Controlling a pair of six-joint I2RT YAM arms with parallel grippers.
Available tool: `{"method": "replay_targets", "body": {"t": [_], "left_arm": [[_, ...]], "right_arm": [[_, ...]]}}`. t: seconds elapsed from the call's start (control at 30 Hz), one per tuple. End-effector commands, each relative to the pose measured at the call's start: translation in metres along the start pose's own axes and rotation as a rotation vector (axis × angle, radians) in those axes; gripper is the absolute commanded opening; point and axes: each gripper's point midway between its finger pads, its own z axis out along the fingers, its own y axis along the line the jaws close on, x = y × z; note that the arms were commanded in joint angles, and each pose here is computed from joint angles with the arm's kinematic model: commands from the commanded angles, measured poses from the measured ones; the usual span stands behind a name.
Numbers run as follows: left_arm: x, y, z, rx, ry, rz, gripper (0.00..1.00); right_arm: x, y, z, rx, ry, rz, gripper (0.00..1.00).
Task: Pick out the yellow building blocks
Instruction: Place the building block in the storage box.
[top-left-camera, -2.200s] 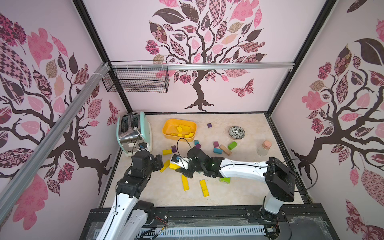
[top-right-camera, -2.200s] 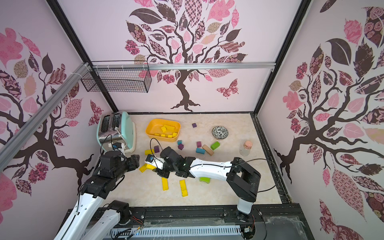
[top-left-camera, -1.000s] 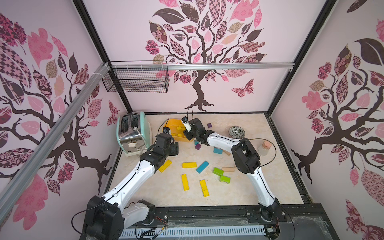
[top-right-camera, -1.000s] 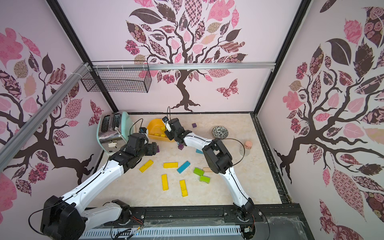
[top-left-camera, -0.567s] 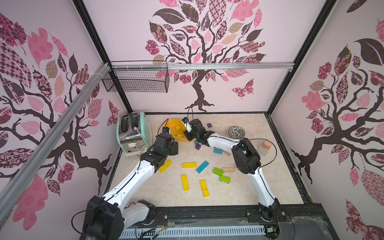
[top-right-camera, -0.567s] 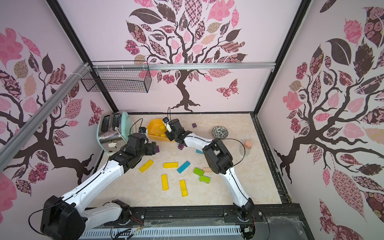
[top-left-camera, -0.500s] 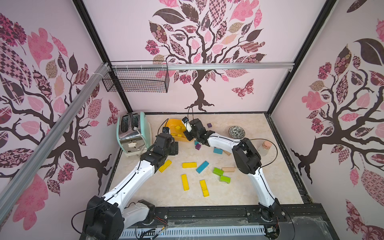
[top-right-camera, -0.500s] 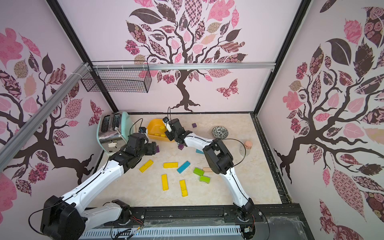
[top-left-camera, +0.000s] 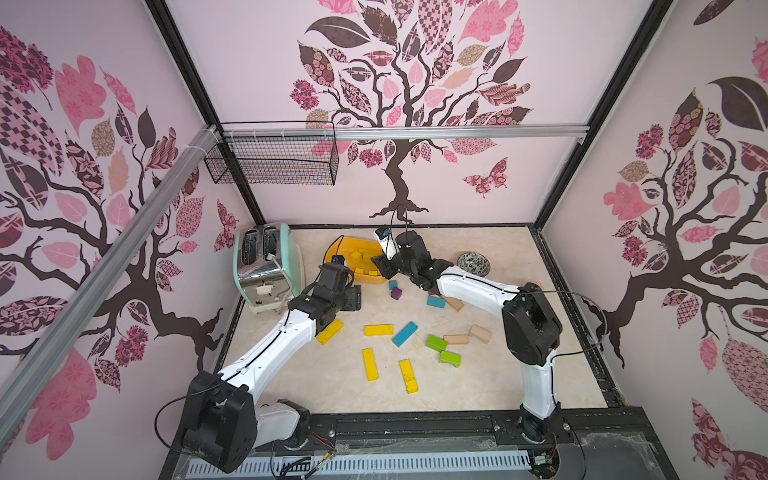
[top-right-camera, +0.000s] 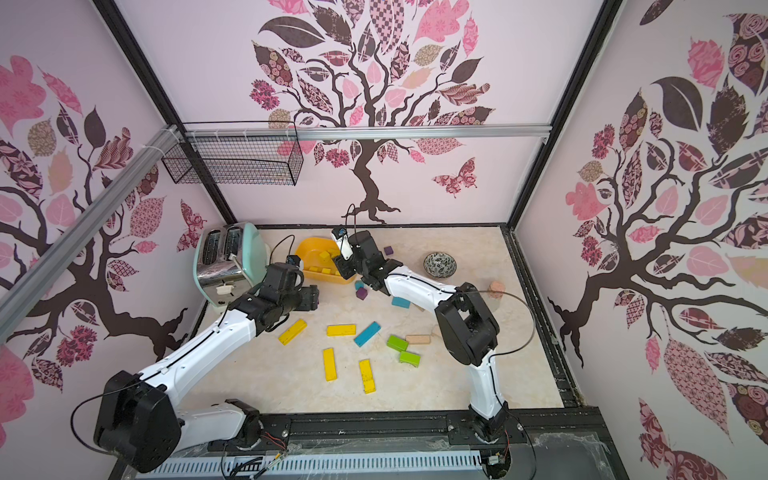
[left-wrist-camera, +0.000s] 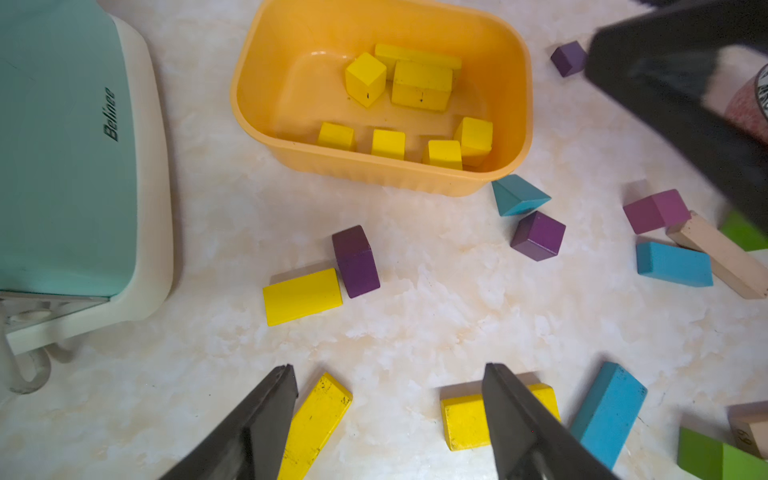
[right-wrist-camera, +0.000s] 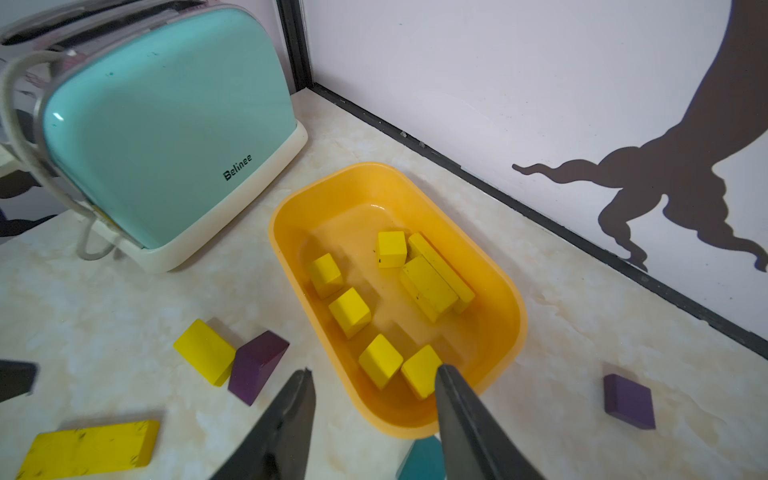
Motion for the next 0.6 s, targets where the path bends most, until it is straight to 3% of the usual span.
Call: {"method": "replay_targets", "body": {"t": [0.0,0.23,0.57], "left_arm": [[0.006,-0.010,0.002,0.056,0.055,-0.020,0.75],[0.022,-0.023,0.011,0.115,0.172,-0.038,0.72],[0.070,-0.026,0.002,0.079,0.338,-0.072,0.69]], "right_arm": [[-0.001,0.010,-0.026,-0.043,-0.013,0.040,0.52],[0.042,0.013,-0.072,-0.047,0.039,0.071,0.52],[0.087,0.024,-0.118,-0.089,0.095,0.160,0.53]]}}
